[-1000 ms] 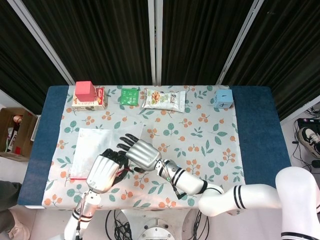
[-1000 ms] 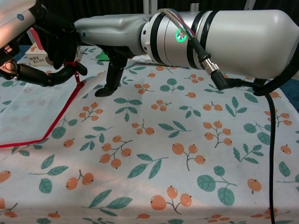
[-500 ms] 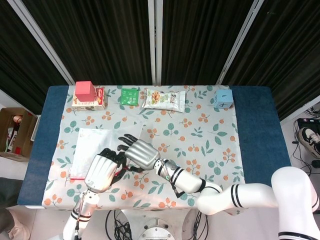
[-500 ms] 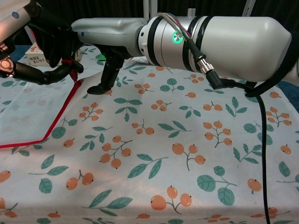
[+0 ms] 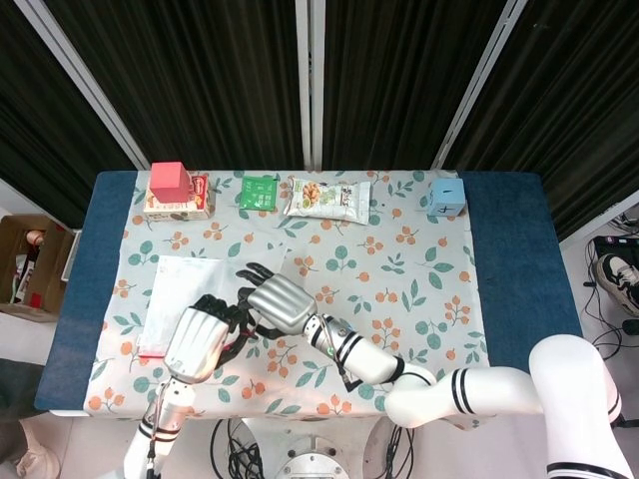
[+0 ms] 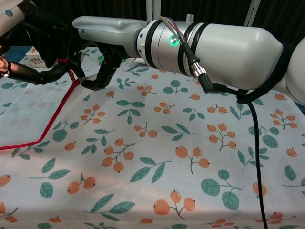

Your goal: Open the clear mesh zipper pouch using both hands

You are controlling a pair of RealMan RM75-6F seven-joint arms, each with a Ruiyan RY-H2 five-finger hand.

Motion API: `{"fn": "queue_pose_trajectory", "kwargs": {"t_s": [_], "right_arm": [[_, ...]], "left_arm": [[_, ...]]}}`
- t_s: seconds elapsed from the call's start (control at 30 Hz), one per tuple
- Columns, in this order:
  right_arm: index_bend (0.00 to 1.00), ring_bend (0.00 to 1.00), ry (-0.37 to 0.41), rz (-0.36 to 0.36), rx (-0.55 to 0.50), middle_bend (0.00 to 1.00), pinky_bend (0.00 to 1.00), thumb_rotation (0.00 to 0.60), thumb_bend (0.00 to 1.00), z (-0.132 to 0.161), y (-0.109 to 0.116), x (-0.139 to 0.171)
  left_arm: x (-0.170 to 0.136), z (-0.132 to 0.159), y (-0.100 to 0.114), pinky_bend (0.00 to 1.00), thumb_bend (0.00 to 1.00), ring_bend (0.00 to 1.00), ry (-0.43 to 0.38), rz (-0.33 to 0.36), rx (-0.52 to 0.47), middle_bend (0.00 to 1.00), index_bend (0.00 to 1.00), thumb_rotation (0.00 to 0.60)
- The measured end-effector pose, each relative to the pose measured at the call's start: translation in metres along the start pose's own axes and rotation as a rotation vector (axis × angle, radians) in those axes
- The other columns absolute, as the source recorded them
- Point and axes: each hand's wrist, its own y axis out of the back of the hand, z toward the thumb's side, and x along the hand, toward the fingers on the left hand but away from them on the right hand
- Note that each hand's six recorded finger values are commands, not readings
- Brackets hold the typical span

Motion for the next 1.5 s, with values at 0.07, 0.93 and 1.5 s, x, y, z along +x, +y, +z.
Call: {"fn": "queue_pose_trajectory", "kwargs": {"t_s": [0.07, 0.93, 1.5], "right_arm": [[0.90, 0.13, -0.003, -0.019, -0.015, 0.41, 0.09, 0.600, 0.45, -0.001, 0.004, 0.000], [0.97, 0.14, -0.045, -0.135, -0.119, 0.44, 0.12, 0.600, 0.48, -0.004, 0.055, 0.017], [0.98, 0.15, -0.031, -0.233, -0.153, 0.45, 0.12, 0.600, 0.48, -0.012, 0.096, 0.046]], "left_arm": [[0.000, -0.002, 0.000, 0.50, 0.38, 0.59, 0.009, 0.003, -0.006, 0.68, 0.71, 0.600], [-0.022, -0.039, -0.027, 0.50, 0.39, 0.59, 0.147, -0.044, -0.025, 0.67, 0.72, 0.600], [-0.034, -0.079, -0.073, 0.50, 0.40, 0.59, 0.254, -0.200, 0.037, 0.67, 0.72, 0.600]]}}
